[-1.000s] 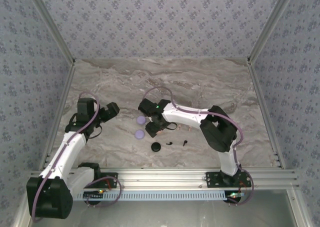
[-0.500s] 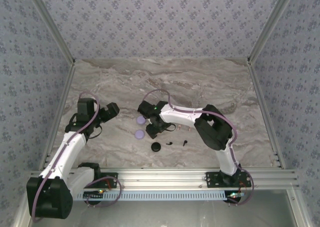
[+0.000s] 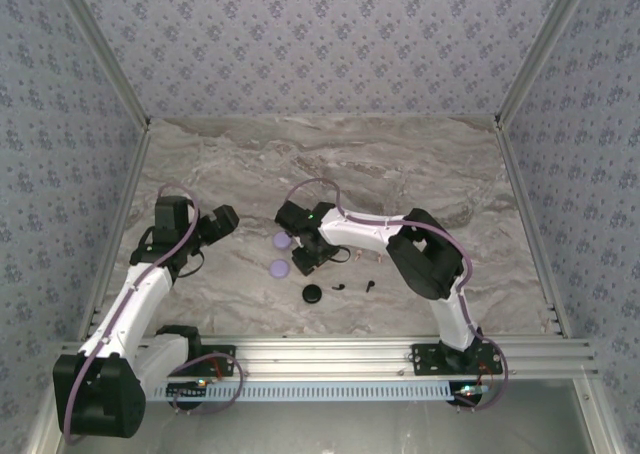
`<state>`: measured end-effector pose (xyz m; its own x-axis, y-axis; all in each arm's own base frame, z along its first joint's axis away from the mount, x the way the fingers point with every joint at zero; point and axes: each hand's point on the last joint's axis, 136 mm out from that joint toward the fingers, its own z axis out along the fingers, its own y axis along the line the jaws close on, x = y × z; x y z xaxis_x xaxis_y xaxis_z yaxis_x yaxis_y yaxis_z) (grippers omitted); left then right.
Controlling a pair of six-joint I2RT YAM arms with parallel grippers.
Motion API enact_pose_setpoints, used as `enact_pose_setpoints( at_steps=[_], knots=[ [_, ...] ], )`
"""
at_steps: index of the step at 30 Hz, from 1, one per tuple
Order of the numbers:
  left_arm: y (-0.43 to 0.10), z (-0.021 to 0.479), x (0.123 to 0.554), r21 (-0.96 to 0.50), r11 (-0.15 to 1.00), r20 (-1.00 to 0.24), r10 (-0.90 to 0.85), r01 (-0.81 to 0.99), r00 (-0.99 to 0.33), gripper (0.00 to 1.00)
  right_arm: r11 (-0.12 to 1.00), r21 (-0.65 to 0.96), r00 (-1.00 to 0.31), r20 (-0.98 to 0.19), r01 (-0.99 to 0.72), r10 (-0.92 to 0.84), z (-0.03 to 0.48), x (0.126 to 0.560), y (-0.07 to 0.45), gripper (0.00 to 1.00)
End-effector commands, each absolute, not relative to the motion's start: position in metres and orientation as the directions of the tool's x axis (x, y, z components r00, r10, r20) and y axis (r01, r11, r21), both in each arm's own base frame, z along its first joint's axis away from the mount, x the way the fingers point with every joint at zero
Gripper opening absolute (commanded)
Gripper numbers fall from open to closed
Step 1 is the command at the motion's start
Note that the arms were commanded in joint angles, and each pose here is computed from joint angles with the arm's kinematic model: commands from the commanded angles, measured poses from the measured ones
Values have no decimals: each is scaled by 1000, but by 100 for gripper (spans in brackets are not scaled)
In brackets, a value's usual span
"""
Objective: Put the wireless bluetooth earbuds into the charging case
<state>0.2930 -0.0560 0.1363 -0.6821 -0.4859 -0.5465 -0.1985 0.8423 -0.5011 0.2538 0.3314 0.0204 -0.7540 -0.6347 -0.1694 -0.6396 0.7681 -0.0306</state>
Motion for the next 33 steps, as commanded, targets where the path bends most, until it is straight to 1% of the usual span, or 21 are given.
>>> enact_pose_setpoints(
  at_steps=[1, 6, 10, 13, 15, 16, 19, 22, 24, 27, 30, 33],
  knots=[
    [-60, 157, 299, -516, 841, -571, -478, -161, -667, 99, 779, -42, -761, -185, -626, -622, 21, 259, 327, 55],
    [-67, 164, 300, -537, 834, -570, -471, -129, -674, 99, 752, -71, -715, -263, -656, -648, 42, 264, 322, 51],
    [-79, 174, 300, -574, 816, -561, -457, -74, -691, 99, 705, -106, -633, -361, -702, -685, 70, 270, 317, 50],
    [-92, 183, 302, -621, 783, -546, -454, -23, -704, 99, 669, -129, -553, -461, -732, -694, 97, 275, 314, 50],
    [-106, 193, 303, -671, 740, -536, -450, 37, -714, 99, 649, -148, -485, -547, -746, -682, 124, 282, 313, 50],
    [-113, 198, 304, -695, 716, -530, -447, 68, -721, 99, 636, -159, -459, -564, -755, -686, 124, 279, 306, 50],
    [-131, 213, 303, -740, 656, -526, -427, 148, -735, 98, 609, -194, -353, -665, -769, -658, 154, 284, 300, 50],
    [-152, 231, 298, -765, 594, -539, -378, 249, -753, 96, 570, -250, -228, -737, -783, -637, 181, 286, 295, 49],
    [-165, 242, 292, -766, 565, -554, -335, 307, -762, 94, 546, -292, -150, -766, -785, -625, 197, 286, 292, 49],
    [-187, 257, 283, -760, 521, -576, -261, 389, -775, 90, 493, -360, -39, -777, -792, -629, 213, 283, 289, 49],
    [-210, 267, 272, -748, 478, -597, -182, 461, -781, 86, 470, -405, 30, -781, -784, -623, 229, 281, 287, 50],
    [-233, 269, 265, -744, 448, -601, -125, 495, -790, 81, 442, -442, 90, -779, -781, -620, 242, 277, 287, 49]
  ],
)
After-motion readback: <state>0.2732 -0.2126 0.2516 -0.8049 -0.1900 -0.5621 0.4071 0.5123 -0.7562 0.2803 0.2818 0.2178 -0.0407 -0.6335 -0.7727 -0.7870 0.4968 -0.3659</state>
